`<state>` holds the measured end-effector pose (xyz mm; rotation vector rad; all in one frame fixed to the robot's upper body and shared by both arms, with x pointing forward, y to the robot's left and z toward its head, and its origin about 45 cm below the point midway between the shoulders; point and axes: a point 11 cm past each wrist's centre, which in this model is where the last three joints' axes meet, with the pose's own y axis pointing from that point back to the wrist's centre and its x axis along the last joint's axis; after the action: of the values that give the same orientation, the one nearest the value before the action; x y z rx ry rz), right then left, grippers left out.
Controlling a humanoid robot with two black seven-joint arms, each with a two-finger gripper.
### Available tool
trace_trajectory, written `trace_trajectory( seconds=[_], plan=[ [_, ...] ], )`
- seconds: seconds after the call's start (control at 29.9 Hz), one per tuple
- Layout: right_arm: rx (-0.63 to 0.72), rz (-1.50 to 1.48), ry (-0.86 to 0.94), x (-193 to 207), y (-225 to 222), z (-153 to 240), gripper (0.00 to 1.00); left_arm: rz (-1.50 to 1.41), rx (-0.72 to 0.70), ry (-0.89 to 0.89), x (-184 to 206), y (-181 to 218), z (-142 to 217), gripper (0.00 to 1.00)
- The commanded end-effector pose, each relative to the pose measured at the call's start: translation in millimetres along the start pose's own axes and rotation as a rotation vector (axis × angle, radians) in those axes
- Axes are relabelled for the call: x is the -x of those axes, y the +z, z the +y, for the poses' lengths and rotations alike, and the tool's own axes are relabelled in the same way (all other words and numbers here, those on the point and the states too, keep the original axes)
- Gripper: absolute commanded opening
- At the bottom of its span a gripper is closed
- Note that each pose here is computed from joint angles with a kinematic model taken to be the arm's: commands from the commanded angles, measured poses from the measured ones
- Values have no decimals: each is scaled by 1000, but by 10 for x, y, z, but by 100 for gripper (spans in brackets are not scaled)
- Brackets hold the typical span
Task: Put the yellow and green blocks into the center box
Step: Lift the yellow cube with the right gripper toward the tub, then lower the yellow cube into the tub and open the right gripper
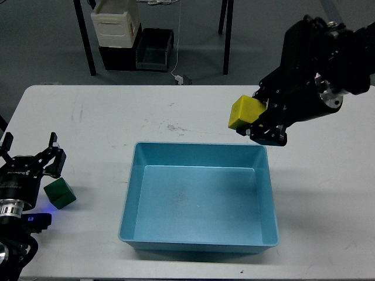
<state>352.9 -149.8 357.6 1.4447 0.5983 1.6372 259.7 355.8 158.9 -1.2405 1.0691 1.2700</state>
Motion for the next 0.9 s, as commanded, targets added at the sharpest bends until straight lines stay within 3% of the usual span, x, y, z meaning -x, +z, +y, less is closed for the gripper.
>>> trace_trajectory(
  seconds=[0.0,0.37,0.87],
  plan=[
    [-77,43,-60,30,-200,-266,3,-1,2,2,-2,7,3,100],
    [-229,18,-175,425,-591,-892,4,-8,35,-17,45,129,1,100],
    [-221,-86,-226,663,-536,-1469,11,-10,49,-16,43,152,1,100]
  ],
)
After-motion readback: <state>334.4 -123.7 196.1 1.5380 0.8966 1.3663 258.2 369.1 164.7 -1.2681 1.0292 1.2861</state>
